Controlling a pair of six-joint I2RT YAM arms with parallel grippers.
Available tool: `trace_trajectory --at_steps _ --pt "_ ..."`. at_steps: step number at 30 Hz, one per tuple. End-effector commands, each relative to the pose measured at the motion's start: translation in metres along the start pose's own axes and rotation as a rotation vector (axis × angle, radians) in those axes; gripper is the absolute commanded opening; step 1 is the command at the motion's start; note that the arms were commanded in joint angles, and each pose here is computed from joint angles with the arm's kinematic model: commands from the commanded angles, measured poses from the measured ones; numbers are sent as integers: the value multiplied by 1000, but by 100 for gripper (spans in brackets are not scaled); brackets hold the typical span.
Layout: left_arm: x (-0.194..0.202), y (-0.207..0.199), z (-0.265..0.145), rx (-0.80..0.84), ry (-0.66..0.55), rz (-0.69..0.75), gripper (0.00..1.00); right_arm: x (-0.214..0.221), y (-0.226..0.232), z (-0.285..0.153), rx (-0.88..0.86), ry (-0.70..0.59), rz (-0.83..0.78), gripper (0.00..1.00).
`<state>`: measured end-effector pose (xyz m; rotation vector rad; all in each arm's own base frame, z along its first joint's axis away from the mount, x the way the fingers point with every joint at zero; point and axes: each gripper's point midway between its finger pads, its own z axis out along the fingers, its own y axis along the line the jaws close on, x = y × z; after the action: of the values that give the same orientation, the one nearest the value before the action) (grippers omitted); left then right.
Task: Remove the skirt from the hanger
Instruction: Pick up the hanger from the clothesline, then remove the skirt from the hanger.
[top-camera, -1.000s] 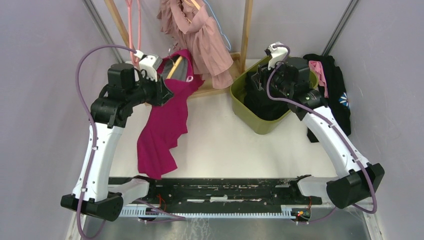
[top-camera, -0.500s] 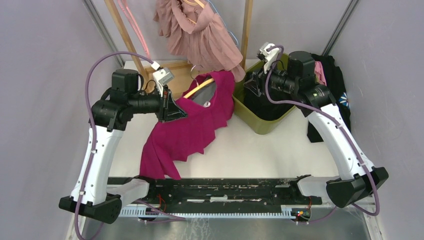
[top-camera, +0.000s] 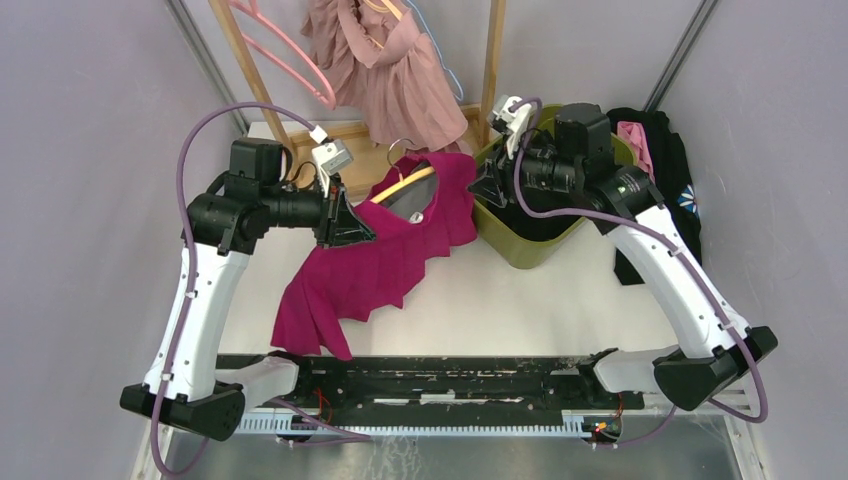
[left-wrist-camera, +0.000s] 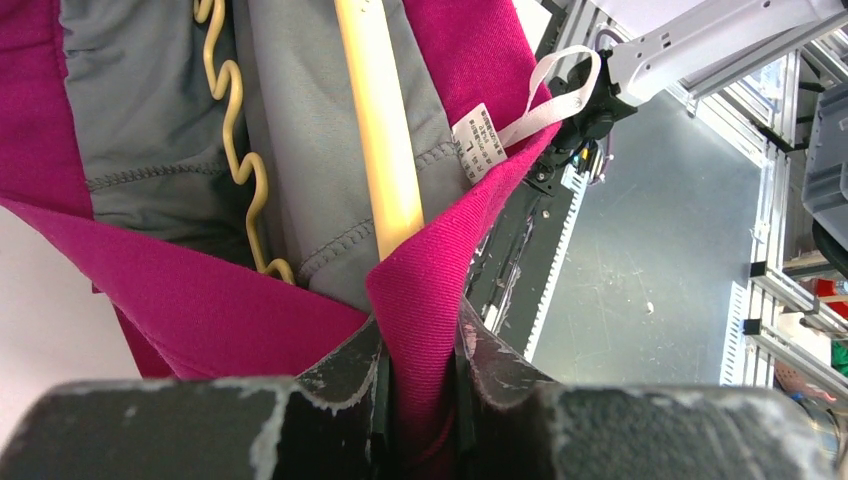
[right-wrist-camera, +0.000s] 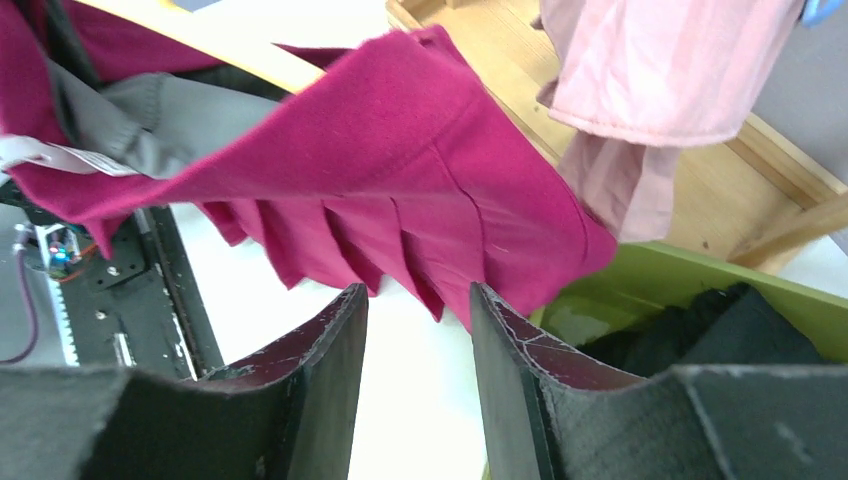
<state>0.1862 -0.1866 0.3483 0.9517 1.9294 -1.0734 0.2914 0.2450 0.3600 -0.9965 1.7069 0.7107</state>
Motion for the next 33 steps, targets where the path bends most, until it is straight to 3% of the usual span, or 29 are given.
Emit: trace_trajectory --at_steps 1,10,23,28,33 --pt "-30 -17 -6 66 -115 190 3 -43 21 -10 -46 -100 15 48" --pt "-19 9 2 -28 -78 140 3 -85 42 11 -69 -208 129 48" --pt "-25 6 3 -31 -89 151 3 -49 40 69 -28 -73 186 41" --pt "-25 4 2 -32 -92 157 3 -44 29 71 35 -41 178 30" --pt "-26 1 1 -29 -96 160 3 -36 12 63 134 -11 137 30"
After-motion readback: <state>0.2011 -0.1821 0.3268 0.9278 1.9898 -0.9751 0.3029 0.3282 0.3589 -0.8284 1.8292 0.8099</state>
